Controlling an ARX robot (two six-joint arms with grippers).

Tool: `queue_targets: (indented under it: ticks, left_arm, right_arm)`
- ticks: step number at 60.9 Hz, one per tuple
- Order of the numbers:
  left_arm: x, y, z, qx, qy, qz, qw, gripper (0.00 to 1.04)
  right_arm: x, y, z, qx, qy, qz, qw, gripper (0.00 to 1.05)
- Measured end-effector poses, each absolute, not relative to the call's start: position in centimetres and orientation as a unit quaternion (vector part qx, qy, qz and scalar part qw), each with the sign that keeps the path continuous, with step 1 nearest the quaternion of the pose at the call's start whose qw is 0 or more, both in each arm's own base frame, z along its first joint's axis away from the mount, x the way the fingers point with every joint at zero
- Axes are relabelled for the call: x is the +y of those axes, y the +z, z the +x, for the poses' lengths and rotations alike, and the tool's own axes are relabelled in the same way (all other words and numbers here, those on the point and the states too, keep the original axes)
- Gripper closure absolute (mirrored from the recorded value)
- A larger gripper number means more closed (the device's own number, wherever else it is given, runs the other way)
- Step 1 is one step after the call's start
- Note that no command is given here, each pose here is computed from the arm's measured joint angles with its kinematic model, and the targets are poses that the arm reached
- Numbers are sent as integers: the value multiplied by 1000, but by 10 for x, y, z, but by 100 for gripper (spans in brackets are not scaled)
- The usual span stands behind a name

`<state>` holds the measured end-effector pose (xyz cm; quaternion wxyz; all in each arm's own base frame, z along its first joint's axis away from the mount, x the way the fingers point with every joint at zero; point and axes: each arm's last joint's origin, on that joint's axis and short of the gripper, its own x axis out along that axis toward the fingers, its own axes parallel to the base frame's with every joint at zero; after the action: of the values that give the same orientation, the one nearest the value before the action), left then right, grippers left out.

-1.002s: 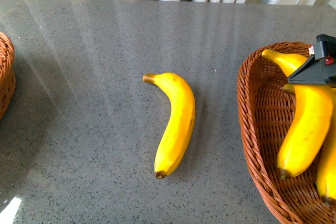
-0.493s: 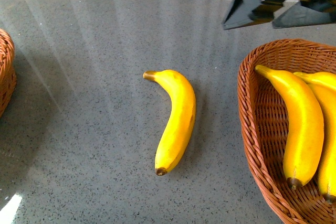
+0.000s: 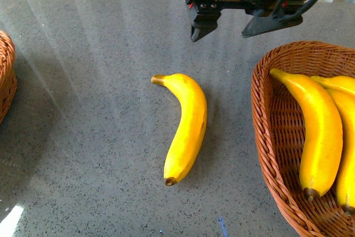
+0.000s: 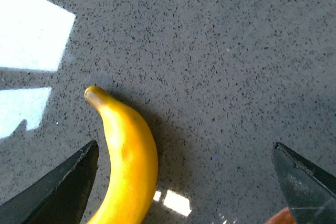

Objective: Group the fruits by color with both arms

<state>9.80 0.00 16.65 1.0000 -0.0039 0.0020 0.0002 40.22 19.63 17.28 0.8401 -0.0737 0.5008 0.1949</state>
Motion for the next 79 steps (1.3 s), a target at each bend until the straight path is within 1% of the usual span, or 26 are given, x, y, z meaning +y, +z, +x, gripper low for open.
queue_targets:
  ticks: [13, 24, 39, 69, 79]
  left_arm:
    - [0, 166, 98, 2, 0, -4, 1000, 9]
    - [0, 166, 98, 2, 0, -4, 1000, 9]
    - [0, 166, 98, 2, 0, -4, 1000, 9]
    - [0, 166, 98, 2, 0, -4, 1000, 9]
    - [0, 166, 98, 2, 0, -4, 1000, 9]
  right_arm:
    - [217, 156, 409, 519, 207, -96, 824, 9]
    - [233, 145, 402, 528, 226, -124, 809, 9]
    - [236, 137, 396, 534, 239, -141, 799, 9]
    - [248, 102, 385, 564, 255, -160, 769, 9]
    - [249, 99, 385, 565, 253, -161, 769, 9]
